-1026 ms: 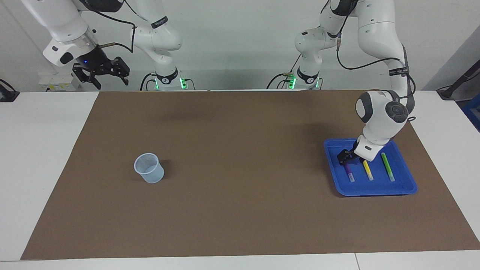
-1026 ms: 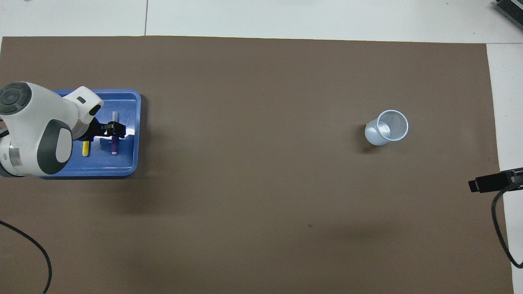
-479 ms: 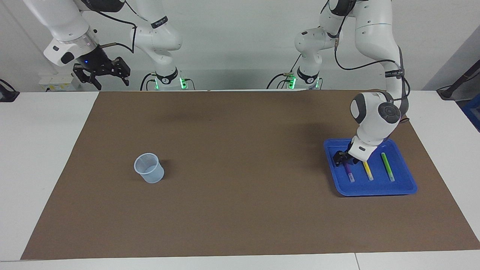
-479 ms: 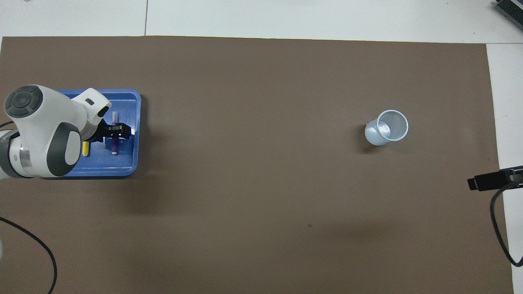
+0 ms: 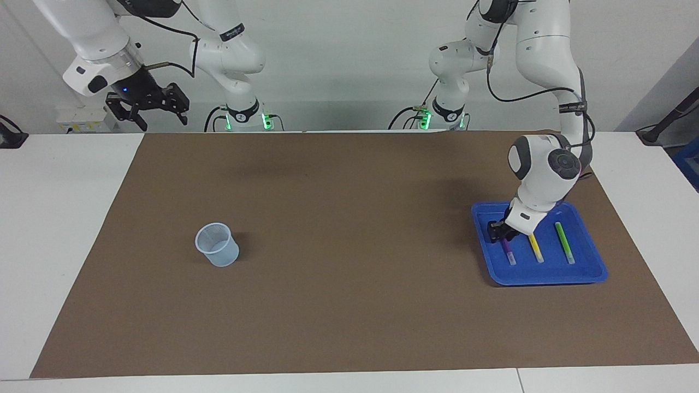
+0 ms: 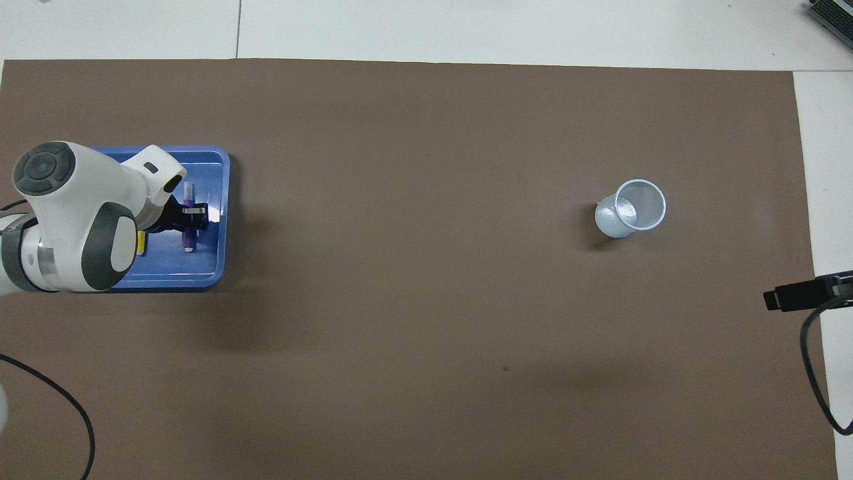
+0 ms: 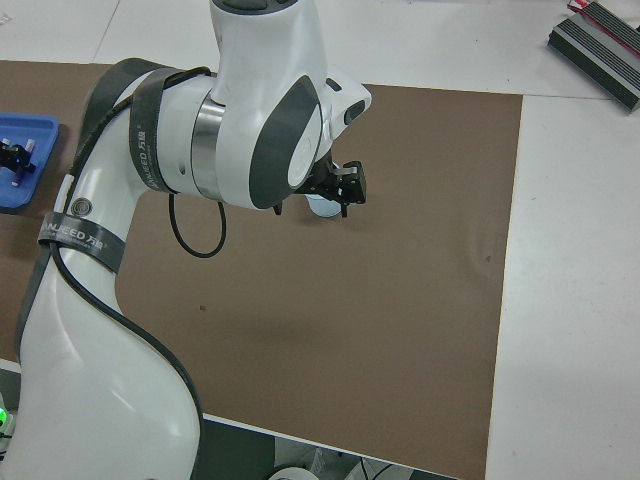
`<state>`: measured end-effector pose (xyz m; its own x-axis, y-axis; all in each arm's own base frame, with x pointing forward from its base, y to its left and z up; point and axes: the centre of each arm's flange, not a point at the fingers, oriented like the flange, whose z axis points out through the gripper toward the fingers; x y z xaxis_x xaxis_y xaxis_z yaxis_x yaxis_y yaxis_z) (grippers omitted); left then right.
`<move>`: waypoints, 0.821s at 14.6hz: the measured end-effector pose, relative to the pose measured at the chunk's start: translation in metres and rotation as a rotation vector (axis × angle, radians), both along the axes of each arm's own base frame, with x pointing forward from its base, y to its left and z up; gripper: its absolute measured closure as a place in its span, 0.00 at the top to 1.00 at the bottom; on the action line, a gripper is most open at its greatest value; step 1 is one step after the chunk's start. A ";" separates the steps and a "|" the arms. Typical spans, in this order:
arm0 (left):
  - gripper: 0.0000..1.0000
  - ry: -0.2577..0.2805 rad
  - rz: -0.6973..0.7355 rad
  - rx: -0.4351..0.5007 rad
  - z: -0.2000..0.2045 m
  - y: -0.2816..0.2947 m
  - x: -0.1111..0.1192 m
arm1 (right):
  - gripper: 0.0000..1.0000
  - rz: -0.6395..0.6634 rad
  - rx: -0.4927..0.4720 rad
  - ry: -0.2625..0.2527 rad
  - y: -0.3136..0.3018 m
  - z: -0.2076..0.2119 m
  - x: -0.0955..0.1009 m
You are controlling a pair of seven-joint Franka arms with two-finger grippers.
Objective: Transfer and insert pens with both arms
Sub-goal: 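Lower the left gripper and grasp the purple pen, then lift the purple pen out of the tray with the left gripper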
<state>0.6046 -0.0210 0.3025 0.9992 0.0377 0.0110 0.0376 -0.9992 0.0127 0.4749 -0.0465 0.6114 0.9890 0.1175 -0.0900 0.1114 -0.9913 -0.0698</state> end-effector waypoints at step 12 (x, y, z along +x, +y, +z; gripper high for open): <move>0.17 0.028 0.034 -0.025 0.067 -0.002 0.030 | 1.00 -0.008 0.000 0.000 -0.004 0.000 0.000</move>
<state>0.6347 -0.0230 0.3699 0.9973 0.0717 -0.0185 0.0723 -0.9967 0.0359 0.4745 -0.0505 0.6113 0.9899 0.1093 -0.0902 0.1032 -0.9922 -0.0701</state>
